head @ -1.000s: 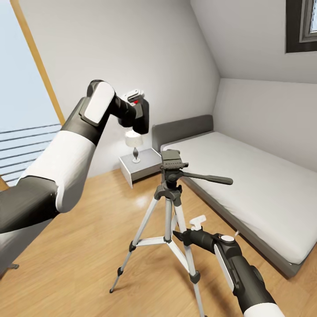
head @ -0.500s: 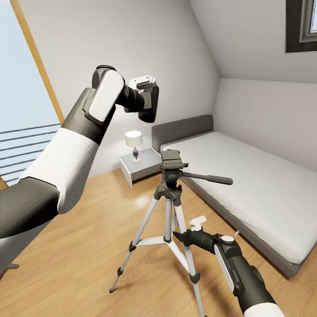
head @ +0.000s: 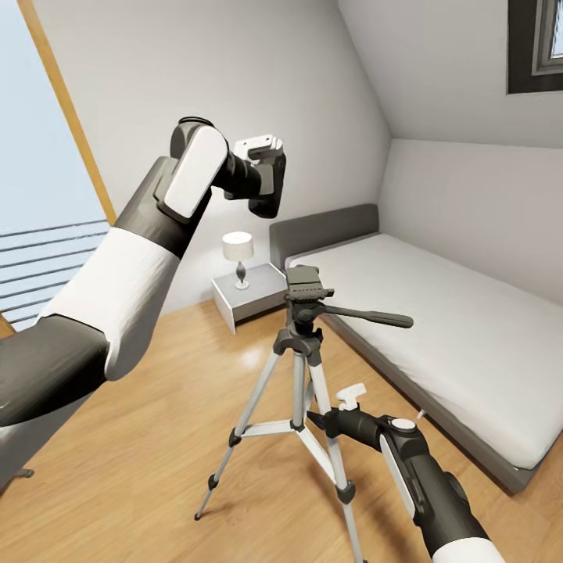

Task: Attach the digital camera to the camera tripod in the bedroom.

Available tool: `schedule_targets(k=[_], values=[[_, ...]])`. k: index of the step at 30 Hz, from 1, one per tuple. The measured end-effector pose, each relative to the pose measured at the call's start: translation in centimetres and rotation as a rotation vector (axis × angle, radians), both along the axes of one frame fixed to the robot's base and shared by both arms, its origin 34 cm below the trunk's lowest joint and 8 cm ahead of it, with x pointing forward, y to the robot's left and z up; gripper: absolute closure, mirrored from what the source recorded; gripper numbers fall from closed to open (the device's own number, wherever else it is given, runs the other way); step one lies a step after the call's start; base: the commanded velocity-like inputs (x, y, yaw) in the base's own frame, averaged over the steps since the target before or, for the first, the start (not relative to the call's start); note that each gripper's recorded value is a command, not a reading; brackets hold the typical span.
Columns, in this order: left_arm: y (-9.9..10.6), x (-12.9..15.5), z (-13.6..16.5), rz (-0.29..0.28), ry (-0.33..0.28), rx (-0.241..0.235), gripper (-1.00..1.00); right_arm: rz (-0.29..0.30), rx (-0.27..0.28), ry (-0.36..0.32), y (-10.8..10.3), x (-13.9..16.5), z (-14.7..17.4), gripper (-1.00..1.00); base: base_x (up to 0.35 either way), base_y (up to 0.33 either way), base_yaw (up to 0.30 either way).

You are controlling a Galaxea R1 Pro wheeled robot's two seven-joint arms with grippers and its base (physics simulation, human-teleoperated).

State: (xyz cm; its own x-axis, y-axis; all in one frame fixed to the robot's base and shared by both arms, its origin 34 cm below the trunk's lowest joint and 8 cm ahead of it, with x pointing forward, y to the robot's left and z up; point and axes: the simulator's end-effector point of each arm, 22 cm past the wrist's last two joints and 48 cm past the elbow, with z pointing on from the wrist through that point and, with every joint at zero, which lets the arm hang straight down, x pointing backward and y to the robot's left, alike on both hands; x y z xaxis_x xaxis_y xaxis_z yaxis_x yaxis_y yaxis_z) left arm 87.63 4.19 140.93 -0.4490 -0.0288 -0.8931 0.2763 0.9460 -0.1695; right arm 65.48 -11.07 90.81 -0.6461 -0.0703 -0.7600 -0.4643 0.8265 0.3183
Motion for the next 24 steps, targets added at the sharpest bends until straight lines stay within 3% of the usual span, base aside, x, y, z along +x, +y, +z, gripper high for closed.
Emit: schedule_targets(k=[15, 20, 24], values=[[-1.0, -0.3, -0.3, -0.004, 0.002, 0.014, 1.00, 0.001, 0.000, -0.001, 0.1, 0.0, 0.0, 1.00, 0.000, 0.000, 0.000], [-0.6, -0.1, -0.6, 0.017, 0.007, 0.026, 1.00, 0.001, 0.002, -0.001, 0.2, 0.0, 0.0, 1.00, 0.000, 0.000, 0.000], [-0.1, -0.3, 0.5, 0.042, -0.028, 0.045, 1.00, 0.000, 0.001, -0.001, 0.2, 0.0, 0.0, 1.00, 0.000, 0.000, 0.000]])
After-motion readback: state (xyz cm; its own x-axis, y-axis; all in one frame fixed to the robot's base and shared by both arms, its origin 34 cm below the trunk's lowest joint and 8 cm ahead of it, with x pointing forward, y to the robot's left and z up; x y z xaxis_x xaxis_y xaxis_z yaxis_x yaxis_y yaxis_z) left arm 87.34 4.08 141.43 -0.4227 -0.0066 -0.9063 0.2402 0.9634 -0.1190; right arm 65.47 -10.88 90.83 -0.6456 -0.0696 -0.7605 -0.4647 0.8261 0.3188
